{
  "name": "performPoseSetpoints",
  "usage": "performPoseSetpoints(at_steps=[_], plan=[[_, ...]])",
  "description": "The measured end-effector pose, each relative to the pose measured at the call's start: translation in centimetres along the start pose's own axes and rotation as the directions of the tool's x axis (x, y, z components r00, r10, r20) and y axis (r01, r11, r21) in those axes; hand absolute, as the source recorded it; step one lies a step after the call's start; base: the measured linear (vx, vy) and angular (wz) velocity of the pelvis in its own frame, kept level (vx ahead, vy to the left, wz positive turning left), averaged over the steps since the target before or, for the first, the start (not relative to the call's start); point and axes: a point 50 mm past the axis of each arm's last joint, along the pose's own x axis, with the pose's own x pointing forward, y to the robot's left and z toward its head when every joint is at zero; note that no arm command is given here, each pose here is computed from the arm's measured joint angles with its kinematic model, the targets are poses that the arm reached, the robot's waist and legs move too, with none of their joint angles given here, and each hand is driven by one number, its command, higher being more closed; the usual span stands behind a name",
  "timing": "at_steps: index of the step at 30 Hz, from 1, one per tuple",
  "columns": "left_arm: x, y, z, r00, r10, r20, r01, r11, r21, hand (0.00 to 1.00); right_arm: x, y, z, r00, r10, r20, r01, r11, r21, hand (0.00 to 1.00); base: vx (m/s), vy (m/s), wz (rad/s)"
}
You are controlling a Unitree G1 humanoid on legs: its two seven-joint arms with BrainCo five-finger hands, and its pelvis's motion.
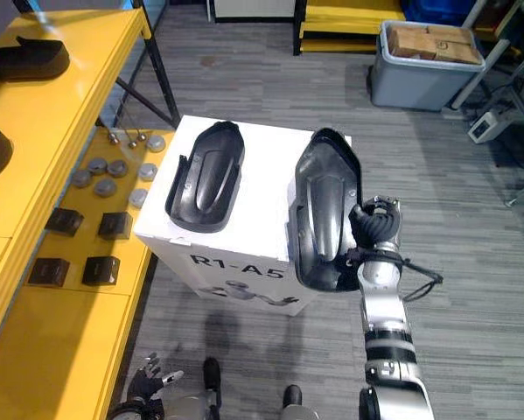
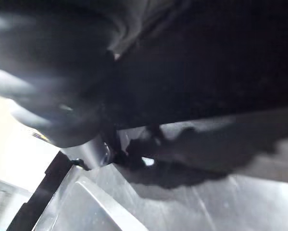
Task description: Walk over and take plastic housings, then place them on the shelf
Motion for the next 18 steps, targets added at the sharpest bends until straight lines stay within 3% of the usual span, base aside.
performPoseSetpoints(at_steps=[6,11,18], plan=[[-0.7,2.2,3.2,0.984,0.088,0.157,-0.077,0.994,-0.071,0.00,-1.8,-1.0,2.1,0.990,-0.032,0.137,0.020,0.996,0.093,1.00,0.00,0.000,0.01],[-2.2,4.2,8.5,0.901,0.190,0.391,-0.123,0.974,-0.190,0.00,-3.1,-1.2,3.7,0.974,-0.048,0.223,0.011,0.986,0.165,1.00,0.00,0.000,0.00],[-5.5,1.9,16.0,0.696,0.118,0.708,0.031,0.980,-0.194,0.00,-4.3,0.4,4.6,0.961,0.028,0.275,-0.074,0.985,0.156,1.00,0.00,0.001,0.01]])
